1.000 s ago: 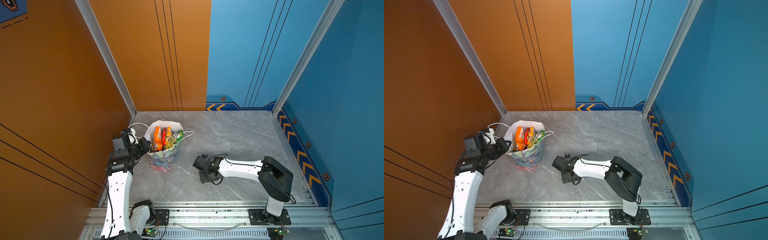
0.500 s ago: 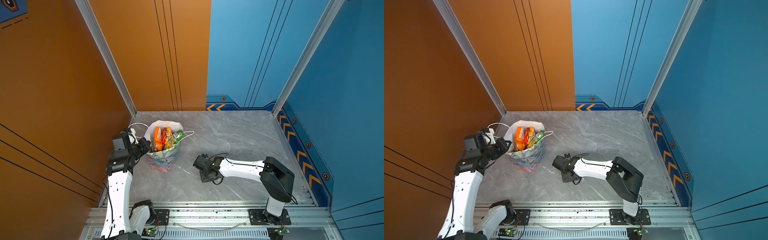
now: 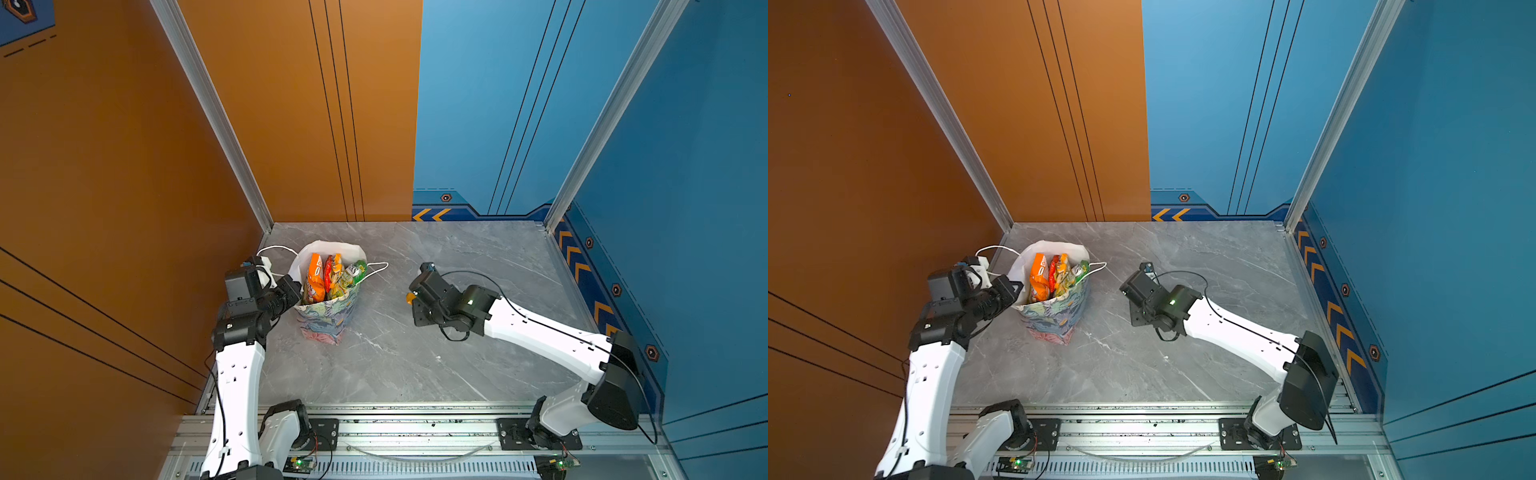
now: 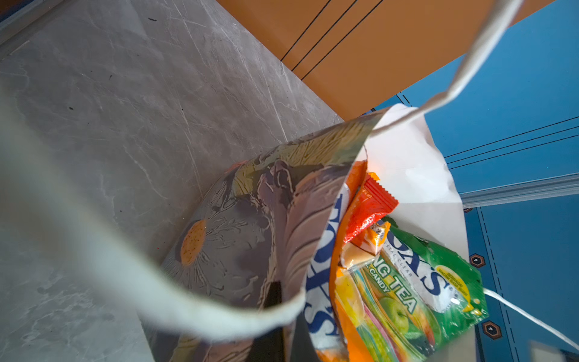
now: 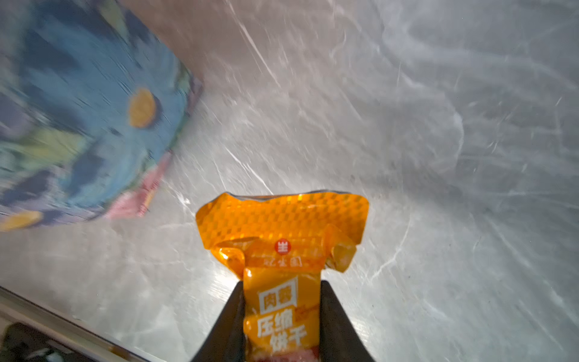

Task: Place the snacks into the paper bag
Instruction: Place the snack in the paper bag.

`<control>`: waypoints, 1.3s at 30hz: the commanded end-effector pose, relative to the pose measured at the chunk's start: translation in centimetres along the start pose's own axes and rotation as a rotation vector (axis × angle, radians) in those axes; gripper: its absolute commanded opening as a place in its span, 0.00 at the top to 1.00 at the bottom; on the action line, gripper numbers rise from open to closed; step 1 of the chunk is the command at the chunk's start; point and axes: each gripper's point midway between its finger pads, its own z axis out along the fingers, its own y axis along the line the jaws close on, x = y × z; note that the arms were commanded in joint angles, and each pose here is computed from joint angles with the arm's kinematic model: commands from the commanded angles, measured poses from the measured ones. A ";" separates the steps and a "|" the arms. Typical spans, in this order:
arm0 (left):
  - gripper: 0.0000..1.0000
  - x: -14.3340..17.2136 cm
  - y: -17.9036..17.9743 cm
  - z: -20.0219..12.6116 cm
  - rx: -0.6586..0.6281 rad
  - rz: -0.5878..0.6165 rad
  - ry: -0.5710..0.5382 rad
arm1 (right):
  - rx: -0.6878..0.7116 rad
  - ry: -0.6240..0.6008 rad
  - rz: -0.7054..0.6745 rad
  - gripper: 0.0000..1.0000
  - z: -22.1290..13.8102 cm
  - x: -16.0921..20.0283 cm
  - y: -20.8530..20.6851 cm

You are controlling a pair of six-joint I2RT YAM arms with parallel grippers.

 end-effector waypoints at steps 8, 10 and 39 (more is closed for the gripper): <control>1.00 -0.9 -1.8 -0.4 0.071 0.047 -0.041 | -0.118 -0.271 -0.059 0.75 -7.3 -10.4 4.1; 1.00 -0.9 -1.8 -0.4 0.070 0.045 -0.040 | -0.158 -0.290 -0.071 0.75 -8.1 -11.5 5.5; 1.00 -0.8 -1.8 -0.2 0.078 0.040 -0.031 | -0.449 -0.191 -0.269 0.76 -4.9 -10.8 21.4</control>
